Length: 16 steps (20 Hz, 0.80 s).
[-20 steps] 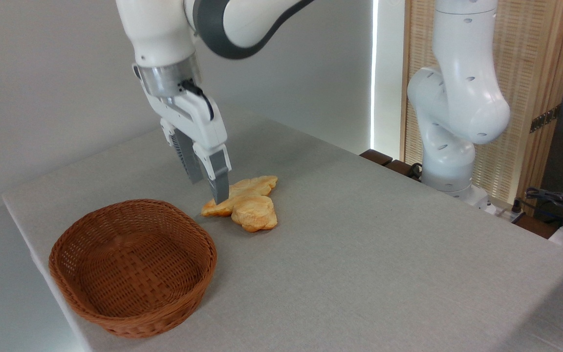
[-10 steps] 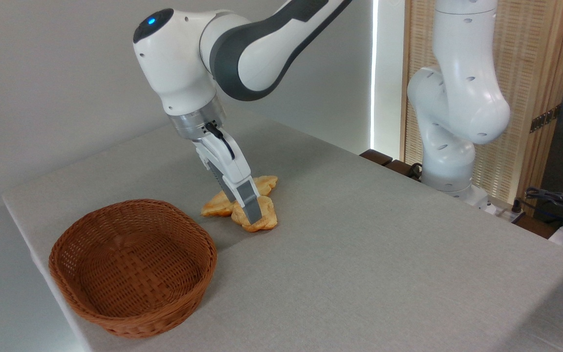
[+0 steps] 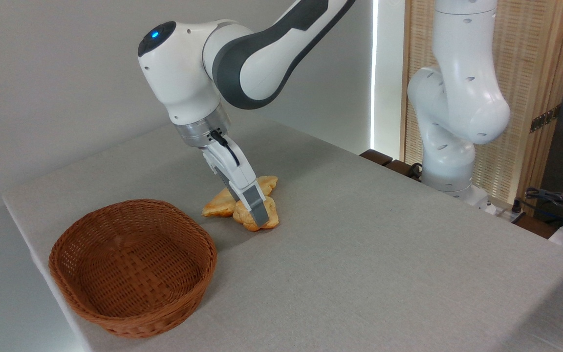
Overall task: Put bread into the basket
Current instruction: 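Close the gripper on the top bread piece and lift it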
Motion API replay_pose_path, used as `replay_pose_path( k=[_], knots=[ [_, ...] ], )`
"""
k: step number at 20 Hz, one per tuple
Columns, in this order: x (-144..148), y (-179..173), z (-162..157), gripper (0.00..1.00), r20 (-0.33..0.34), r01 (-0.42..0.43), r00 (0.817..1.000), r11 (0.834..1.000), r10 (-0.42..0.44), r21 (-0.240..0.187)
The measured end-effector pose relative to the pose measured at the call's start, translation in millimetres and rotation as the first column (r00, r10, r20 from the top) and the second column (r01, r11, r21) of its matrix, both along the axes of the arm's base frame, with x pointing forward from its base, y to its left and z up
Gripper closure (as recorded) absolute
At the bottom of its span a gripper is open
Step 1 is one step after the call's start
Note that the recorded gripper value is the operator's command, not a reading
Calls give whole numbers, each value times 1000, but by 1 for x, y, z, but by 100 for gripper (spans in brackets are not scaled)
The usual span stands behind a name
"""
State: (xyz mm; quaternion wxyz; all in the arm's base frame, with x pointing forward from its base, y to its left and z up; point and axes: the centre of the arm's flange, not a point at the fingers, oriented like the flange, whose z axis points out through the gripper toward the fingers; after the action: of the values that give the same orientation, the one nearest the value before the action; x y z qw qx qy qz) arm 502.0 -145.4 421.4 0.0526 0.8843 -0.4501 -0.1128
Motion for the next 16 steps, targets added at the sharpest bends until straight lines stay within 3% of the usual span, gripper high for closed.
replay_pose_path(
  k=[2,4,16],
  knots=[
    [-1,-3,-3,54,-4,7,1000,1000,-7,2],
    [-1,-6,-5,68,-8,11,1000,1000,-11,3],
    [0,-4,-4,68,-6,42,999,999,-42,-7]
  ],
)
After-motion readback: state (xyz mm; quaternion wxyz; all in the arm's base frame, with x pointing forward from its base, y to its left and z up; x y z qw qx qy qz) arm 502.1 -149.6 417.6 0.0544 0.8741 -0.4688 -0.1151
